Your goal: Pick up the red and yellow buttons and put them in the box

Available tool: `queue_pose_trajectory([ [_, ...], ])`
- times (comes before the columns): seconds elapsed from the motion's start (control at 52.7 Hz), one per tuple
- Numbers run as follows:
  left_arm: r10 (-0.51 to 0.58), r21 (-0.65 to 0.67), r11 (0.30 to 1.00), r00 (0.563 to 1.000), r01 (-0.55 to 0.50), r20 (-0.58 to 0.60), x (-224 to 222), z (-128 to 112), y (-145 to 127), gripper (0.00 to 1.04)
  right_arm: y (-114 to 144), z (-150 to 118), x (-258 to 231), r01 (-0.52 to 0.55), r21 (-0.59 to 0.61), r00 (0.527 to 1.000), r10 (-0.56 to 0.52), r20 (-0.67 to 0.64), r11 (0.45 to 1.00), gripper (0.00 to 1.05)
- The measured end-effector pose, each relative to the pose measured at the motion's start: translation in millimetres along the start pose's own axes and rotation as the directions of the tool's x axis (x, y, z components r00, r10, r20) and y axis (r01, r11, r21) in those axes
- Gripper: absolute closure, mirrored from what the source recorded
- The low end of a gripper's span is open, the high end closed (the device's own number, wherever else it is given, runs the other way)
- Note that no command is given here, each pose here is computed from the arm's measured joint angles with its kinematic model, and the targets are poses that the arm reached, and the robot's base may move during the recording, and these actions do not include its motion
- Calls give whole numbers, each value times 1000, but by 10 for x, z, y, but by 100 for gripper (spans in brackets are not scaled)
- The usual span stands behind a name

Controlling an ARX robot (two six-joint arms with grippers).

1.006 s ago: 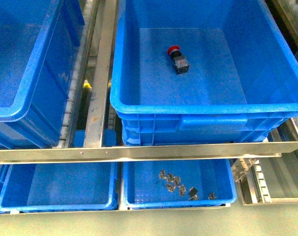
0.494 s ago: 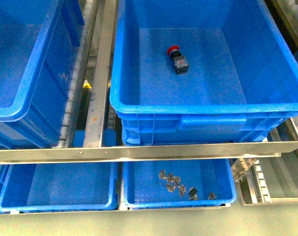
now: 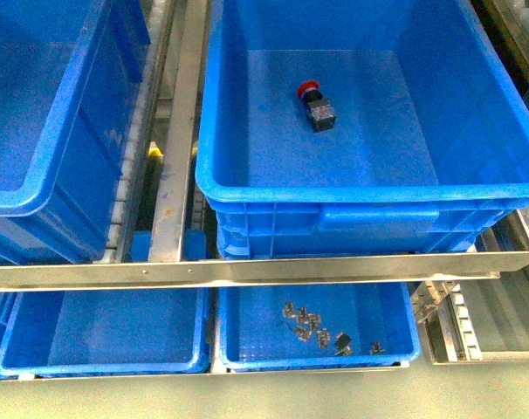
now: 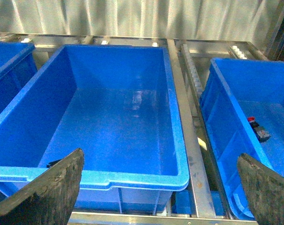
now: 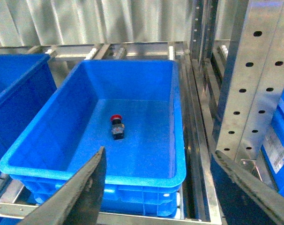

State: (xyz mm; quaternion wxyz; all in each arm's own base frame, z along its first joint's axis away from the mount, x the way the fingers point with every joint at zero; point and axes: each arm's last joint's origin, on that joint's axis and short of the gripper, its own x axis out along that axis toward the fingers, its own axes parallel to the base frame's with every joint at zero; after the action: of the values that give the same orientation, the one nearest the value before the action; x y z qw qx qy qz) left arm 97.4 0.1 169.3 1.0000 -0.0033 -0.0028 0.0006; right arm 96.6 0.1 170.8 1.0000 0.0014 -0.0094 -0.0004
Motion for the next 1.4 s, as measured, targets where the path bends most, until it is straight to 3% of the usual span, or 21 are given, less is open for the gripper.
queue_pose_trajectory([
  [0.152, -1, 0, 1000, 1000, 1, 0, 0, 0, 0, 8, 0, 0, 0, 2, 0, 1000, -2, 0, 1000, 5],
  [1.405, 2, 1, 1000, 1000, -2, 0, 0, 0, 0, 8, 0, -2, -1, -1, 0, 1000, 1, -2, 1000, 7],
])
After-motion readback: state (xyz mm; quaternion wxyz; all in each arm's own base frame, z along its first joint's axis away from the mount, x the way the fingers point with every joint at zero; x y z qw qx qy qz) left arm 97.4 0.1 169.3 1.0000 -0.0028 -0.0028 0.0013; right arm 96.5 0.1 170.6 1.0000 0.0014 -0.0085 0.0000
